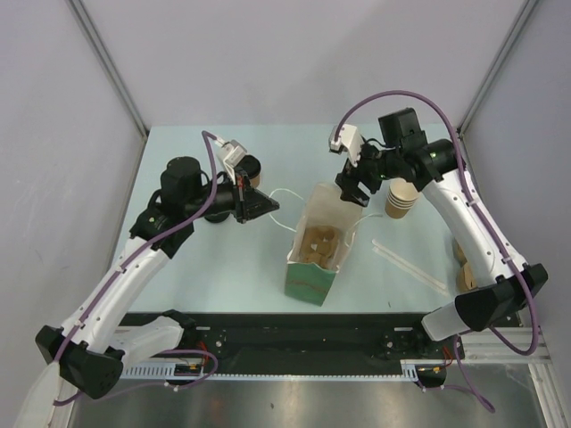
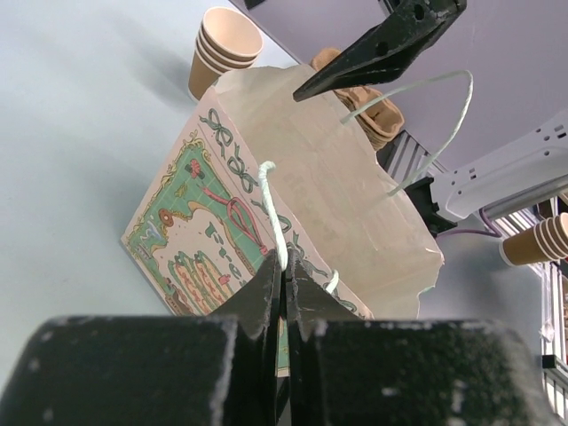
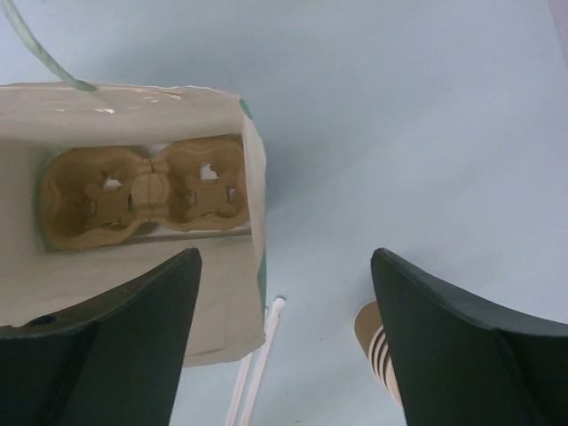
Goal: Pack the takeout coffee
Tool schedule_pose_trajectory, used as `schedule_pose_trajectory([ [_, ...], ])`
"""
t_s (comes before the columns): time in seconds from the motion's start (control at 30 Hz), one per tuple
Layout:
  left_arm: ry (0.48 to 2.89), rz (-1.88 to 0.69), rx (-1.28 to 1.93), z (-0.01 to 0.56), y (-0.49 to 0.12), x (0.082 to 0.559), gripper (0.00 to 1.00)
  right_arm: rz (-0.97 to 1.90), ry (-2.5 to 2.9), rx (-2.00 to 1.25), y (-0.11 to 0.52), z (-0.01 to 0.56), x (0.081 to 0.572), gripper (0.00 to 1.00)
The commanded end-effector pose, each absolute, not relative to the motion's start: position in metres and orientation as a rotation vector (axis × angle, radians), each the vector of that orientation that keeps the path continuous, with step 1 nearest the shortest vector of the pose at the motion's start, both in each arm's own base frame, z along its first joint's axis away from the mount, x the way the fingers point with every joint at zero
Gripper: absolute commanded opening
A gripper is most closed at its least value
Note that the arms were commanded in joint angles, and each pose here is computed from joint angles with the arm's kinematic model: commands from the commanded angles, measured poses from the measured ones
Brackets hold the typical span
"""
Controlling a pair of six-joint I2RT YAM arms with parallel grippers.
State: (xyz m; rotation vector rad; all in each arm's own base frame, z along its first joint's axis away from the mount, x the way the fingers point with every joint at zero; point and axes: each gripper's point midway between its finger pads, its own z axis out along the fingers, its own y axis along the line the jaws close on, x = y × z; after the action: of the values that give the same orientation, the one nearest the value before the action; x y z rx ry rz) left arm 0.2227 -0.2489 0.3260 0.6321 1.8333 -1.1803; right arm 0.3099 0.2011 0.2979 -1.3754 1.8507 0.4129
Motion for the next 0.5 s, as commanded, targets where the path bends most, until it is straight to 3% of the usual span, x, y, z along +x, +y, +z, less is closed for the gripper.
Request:
schedule_pose_trajectory([
  [0.0, 1.779, -1.178, 0.643, 0.336, -0.248, 0.218, 0.04, 0.449, 1.851, -1.402, 0.201, 0.294, 0.295, 0.78],
  [0.2, 1.770, -1.171, 0.677, 0.331, -0.246, 0.212, 0.04, 0.381, 1.883, -1.400, 0.200, 0.277, 0.312, 0.56],
  [0.23, 1.769, -1.168, 0.680, 0.330, -0.246, 0.212, 0.04, 0.377, 1.870, -1.401, 0.202, 0.278, 0.315, 0.44],
  [0.3, 1.761, -1.161, 0.696, 0.328, -0.245, 0.209, 0.04, 0.377, 1.857, -1.410, 0.206, 0.279, 0.318, 0.30],
  [0.33, 1.756, -1.161, 0.705, 0.328, -0.245, 0.207, 0.07, 0.379, 1.846, -1.415, 0.207, 0.281, 0.318, 0.14],
  [0.37, 1.744, -1.144, 0.727, 0.326, -0.243, 0.205, 0.12, 0.383, 1.831, -1.421, 0.209, 0.284, 0.318, 0.07],
  [0.4, 1.740, -1.133, 0.738, 0.325, -0.242, 0.204, 0.23, 0.400, 1.795, -1.435, 0.215, 0.290, 0.315, 0.01],
  [0.43, 1.739, -1.120, 0.748, 0.321, -0.240, 0.202, 0.48, 0.402, 1.769, -1.455, 0.217, 0.292, 0.314, 0.00],
  [0.47, 1.735, -1.090, 0.762, 0.316, -0.237, 0.201, 0.60, 0.403, 1.745, -1.459, 0.220, 0.296, 0.313, 0.00],
])
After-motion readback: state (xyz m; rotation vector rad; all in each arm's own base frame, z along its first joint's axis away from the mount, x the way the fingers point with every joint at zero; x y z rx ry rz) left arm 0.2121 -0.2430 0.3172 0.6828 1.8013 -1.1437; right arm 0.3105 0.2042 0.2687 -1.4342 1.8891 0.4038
